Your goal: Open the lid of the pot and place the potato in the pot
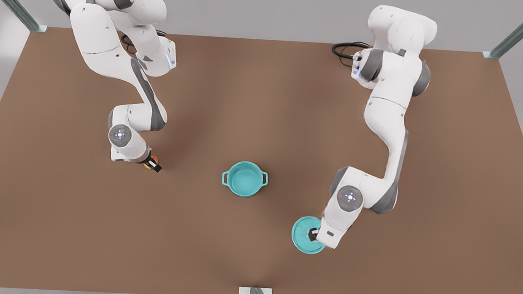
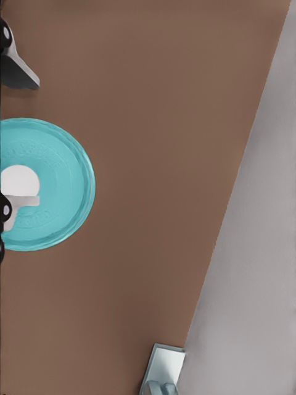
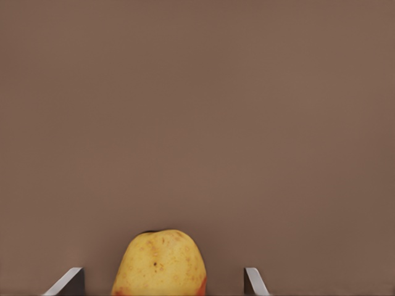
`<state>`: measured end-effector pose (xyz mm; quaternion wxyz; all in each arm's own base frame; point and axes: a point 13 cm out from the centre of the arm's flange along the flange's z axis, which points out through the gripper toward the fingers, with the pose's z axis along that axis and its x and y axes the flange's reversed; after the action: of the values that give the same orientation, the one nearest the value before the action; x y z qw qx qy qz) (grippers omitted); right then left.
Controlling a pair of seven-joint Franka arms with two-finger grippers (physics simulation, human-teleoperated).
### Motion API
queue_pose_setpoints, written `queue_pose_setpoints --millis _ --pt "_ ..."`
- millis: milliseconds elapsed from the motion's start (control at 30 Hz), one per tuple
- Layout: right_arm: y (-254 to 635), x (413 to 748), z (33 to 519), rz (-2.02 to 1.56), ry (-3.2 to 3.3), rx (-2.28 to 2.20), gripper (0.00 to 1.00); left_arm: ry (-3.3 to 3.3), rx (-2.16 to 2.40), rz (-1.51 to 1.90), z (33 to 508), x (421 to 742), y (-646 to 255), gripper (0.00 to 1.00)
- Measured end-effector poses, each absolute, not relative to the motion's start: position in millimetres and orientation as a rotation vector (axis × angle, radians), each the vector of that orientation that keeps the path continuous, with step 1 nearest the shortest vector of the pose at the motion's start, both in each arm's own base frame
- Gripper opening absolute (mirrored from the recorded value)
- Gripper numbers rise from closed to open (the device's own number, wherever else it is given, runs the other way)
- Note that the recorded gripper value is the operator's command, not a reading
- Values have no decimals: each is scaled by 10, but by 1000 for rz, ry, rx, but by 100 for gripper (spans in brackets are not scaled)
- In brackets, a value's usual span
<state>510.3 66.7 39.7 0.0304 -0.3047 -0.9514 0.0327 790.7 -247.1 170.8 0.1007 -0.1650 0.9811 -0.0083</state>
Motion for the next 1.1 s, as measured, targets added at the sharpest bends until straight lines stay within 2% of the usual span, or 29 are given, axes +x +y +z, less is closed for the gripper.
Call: queue_pose_setpoints --millis 33,67,100,133,167,200,333,467,700,767,800,900,1033,1100 --pt "666 5097 394 101 -2931 -942 95 2892 -557 -41 2383 7978 -1908 100" --pt "671 5090 390 101 -2929 -944 95 2908 -602 -32 3059 7755 -1399 100" --pt "688 5085 389 100 -2929 -943 94 2955 -636 -11 3480 7182 -965 100" --pt "707 5082 386 99 -2929 -942 93 2995 -643 -4 3642 6695 -728 100" --pt "723 5081 385 97 -2929 -942 91 3012 -624 -12 3756 6470 -634 100" --pt "762 5074 378 97 -2930 -936 89 3021 -590 -25 3837 6382 -607 100" --pt "847 5059 340 95 -2932 -936 83 3067 -460 -49 3851 6293 -537 100" --pt "846 5073 346 91 -2931 -955 89 3103 -330 -54 3787 6271 -533 100" --pt "784 5094 367 90 -2926 -983 88 3127 -148 -54 3752 6256 -537 100" --pt "758 5098 368 92 -2925 -988 81 3129 -107 -52 3752 6255 -536 100" --pt "754 5099 369 92 -2924 -989 66 3129 -88 -52 3752 6256 -536 100" --pt "748 5100 369 91 -2924 -989 55 3131 -38 -51 3748 6252 -535 100" --pt "750 5112 391 87 -2928 -986 55 3131 17 -51 3747 6253 -535 100" --pt "756 5187 559 72 -2949 -992 55 3131 43 -44 3744 6255 -527 100"
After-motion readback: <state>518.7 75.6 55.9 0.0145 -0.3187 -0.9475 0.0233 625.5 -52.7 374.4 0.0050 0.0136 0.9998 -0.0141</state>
